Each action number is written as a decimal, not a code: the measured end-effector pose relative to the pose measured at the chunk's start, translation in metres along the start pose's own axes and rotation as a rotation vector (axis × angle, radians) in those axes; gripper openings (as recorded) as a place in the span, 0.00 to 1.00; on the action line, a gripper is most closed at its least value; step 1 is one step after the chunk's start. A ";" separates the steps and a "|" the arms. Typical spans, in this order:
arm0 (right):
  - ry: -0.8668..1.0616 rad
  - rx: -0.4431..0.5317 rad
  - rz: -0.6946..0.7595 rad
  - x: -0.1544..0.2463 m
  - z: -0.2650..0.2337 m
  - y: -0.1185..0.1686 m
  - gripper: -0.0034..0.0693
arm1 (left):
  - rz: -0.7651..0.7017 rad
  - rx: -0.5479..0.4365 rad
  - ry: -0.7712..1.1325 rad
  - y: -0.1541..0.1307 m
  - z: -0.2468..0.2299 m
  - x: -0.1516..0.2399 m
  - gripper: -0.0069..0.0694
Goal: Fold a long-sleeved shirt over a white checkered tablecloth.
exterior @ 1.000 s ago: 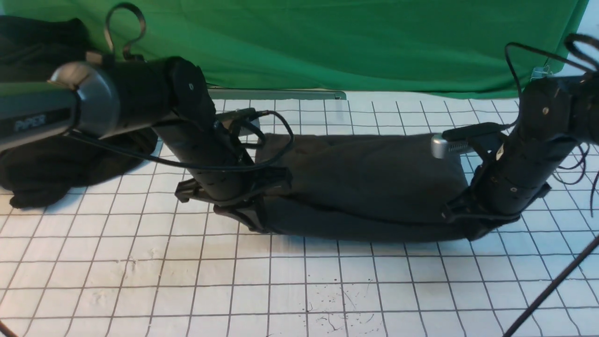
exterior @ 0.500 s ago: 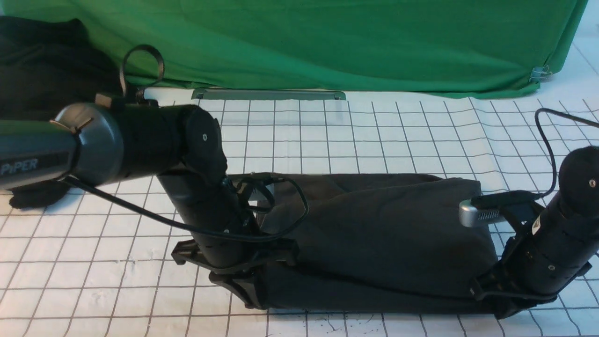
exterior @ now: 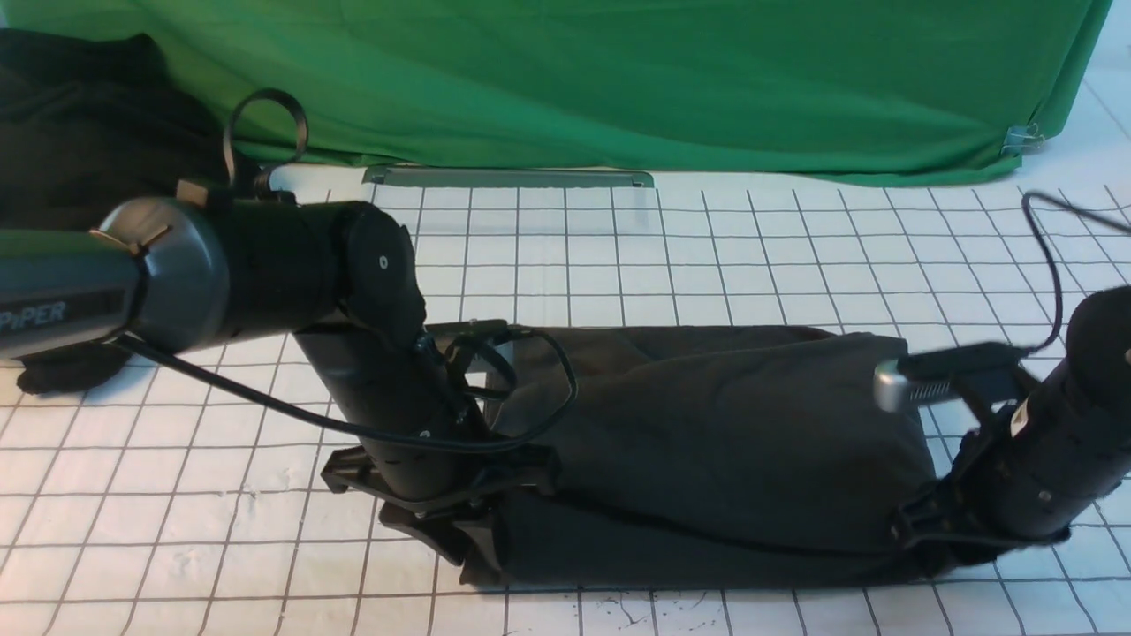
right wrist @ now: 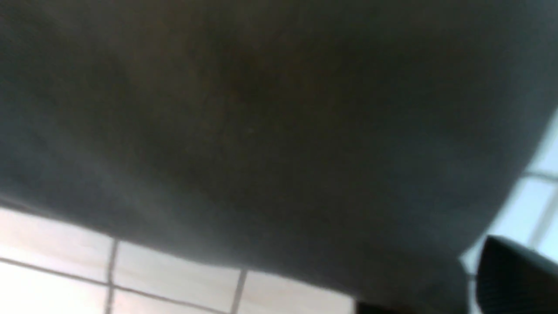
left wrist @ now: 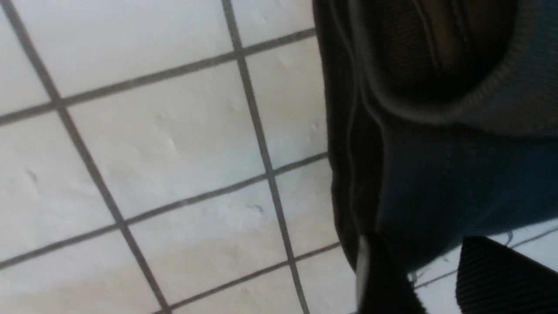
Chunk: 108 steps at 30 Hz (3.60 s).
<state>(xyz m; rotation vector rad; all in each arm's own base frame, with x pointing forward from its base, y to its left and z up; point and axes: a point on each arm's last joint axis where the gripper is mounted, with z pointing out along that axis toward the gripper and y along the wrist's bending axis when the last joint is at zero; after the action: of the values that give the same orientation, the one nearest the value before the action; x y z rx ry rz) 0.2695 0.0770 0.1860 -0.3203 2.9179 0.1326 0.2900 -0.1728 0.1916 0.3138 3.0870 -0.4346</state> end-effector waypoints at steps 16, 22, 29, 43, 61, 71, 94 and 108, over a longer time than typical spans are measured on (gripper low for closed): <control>-0.419 0.031 -0.069 0.080 -0.191 0.004 0.08 | 0.110 0.005 -0.142 -0.014 -0.090 0.026 0.76; -0.878 0.056 -0.154 0.167 -0.223 0.001 0.06 | 0.118 0.003 -0.154 -0.014 -0.092 0.026 0.57; -1.346 0.099 -0.201 0.223 -0.174 -0.004 0.06 | 0.120 0.011 -0.211 -0.015 -0.093 0.021 0.29; -1.342 0.083 -0.184 0.216 -0.155 -0.005 0.11 | 0.174 0.000 -0.219 -0.015 -0.094 0.021 0.18; -1.299 0.093 -0.187 0.210 -0.112 -0.008 0.17 | 0.101 -0.037 -0.258 -0.011 -0.094 0.017 0.20; -1.207 0.211 -0.174 0.217 -0.068 -0.017 0.19 | 0.100 -0.038 -0.257 -0.011 -0.094 0.017 0.21; -1.167 0.286 -0.101 0.219 -0.051 -0.024 0.26 | 0.243 0.052 -0.719 -0.009 -0.235 0.150 0.09; -1.170 0.287 -0.101 0.219 -0.052 -0.024 0.29 | 0.232 0.301 -1.508 0.037 -0.218 0.271 0.08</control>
<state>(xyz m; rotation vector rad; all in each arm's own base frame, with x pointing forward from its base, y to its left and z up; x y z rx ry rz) 0.0555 0.0032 0.1887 -0.2232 1.7260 -0.0941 0.0362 -0.0254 0.3810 0.1815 1.5074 -0.6755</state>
